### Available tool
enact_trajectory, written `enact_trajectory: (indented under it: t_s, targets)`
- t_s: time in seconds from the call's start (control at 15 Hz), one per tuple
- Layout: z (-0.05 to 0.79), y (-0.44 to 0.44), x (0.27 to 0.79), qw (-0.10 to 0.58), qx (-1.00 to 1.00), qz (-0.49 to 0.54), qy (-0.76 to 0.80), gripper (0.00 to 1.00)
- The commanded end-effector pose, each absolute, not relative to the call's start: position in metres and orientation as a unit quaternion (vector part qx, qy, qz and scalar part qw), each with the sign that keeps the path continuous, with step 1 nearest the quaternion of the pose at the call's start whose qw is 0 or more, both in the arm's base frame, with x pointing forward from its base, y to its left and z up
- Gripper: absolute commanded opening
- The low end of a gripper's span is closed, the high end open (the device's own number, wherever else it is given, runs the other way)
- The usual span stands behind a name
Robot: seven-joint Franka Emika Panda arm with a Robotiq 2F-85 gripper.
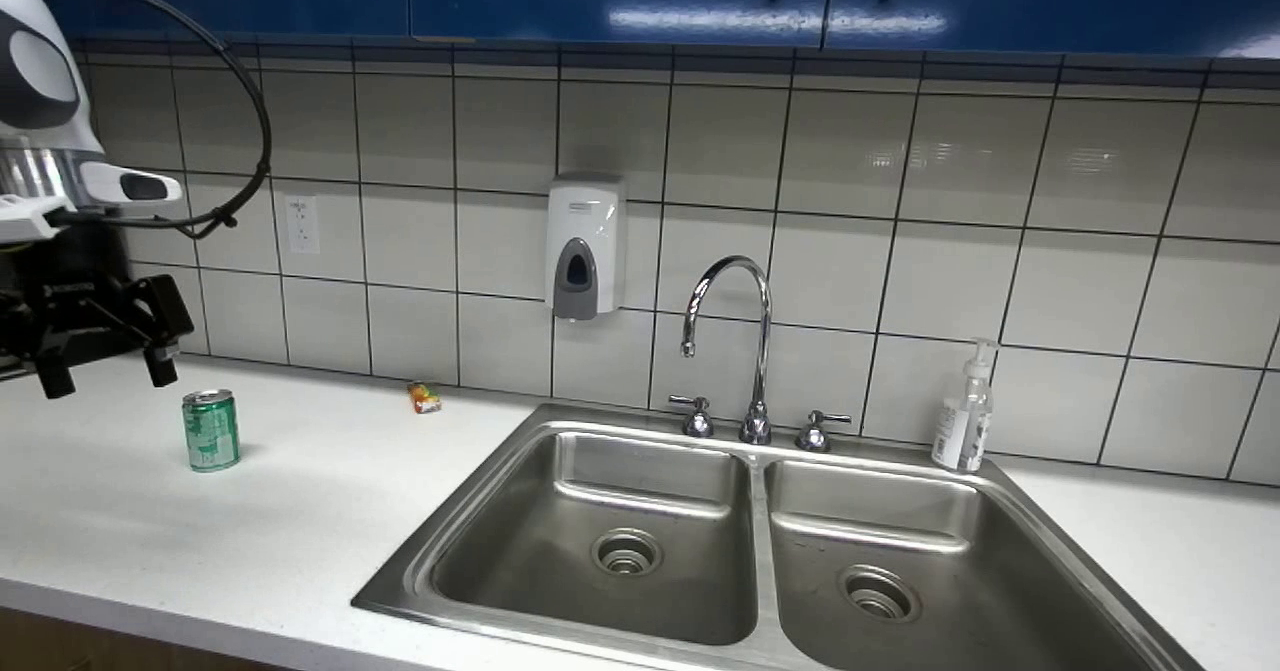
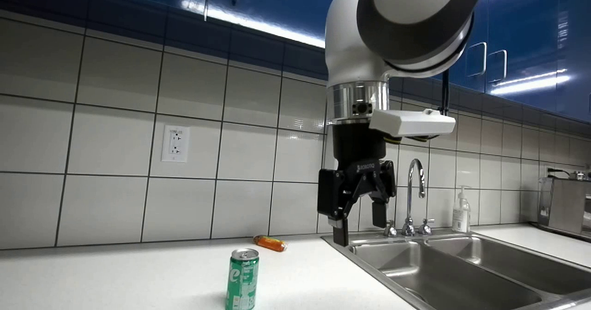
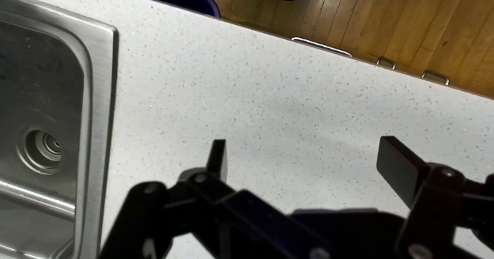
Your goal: Put the can inside the sink
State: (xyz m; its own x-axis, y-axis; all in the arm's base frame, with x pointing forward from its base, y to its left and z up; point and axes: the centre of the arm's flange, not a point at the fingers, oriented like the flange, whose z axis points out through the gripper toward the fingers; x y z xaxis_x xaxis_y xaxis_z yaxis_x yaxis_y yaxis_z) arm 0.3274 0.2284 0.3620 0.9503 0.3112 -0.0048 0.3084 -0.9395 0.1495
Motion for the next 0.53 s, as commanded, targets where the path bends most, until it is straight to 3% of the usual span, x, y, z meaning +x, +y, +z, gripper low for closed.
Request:
enact_trajectory:
  t_s: [0.0, 0.47]
  targets:
    - [0.342, 0.251, 0.354, 0.070, 0.983, 0.014, 0.167, 1.00]
    - [0.311, 0.279, 0.382, 0.060, 0.977, 0.009, 0.206, 1.00]
